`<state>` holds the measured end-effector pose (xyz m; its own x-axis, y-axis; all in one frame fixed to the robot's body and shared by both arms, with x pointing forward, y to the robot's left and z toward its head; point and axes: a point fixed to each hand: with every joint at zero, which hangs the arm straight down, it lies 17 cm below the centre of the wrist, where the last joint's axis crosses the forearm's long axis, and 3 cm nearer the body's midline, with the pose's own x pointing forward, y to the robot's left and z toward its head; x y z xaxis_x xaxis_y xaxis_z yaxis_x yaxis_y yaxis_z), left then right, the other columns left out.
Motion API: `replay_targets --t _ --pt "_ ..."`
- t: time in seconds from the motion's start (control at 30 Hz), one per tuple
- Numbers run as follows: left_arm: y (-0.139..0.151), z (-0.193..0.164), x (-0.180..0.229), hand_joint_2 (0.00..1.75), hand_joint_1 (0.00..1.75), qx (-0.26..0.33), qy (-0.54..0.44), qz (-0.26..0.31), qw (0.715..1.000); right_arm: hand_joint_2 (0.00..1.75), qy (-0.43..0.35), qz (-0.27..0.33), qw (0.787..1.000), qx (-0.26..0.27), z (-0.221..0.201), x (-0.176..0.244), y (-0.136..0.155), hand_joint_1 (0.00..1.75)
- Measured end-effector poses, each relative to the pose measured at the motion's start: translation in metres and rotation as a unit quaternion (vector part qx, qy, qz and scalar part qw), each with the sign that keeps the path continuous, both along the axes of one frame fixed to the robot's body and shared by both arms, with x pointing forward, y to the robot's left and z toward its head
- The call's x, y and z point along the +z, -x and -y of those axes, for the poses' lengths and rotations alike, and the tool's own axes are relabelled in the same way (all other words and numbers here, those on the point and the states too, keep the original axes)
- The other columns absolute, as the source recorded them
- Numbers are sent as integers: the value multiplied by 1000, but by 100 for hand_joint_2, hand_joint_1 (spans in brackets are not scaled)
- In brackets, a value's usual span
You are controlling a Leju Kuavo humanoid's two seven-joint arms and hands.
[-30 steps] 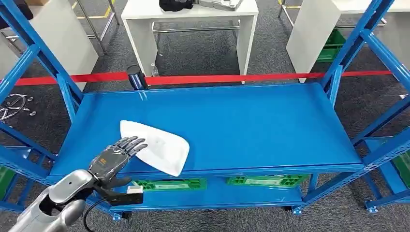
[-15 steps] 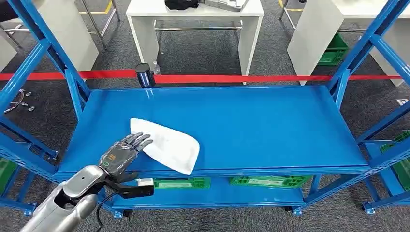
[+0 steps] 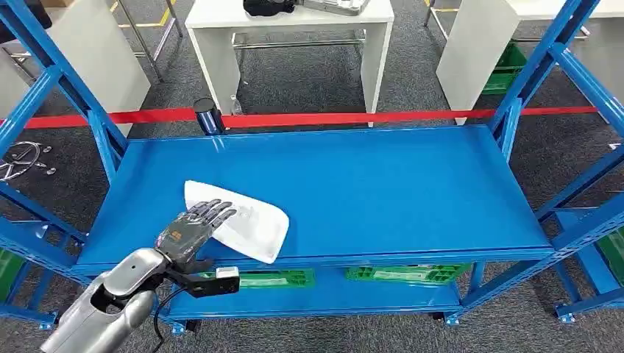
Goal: Take the parts from the cabinet and place them on the table.
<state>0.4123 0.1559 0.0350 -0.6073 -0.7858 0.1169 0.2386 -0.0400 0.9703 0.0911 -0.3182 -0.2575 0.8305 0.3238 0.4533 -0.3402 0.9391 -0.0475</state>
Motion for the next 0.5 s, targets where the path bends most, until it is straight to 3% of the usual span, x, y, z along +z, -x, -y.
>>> replay_targets --t 0.5 --pt "-17 24 -3 175 0 -19 2 -17 1000 0 -2 4 1000 0 -3 -1 -8 0"
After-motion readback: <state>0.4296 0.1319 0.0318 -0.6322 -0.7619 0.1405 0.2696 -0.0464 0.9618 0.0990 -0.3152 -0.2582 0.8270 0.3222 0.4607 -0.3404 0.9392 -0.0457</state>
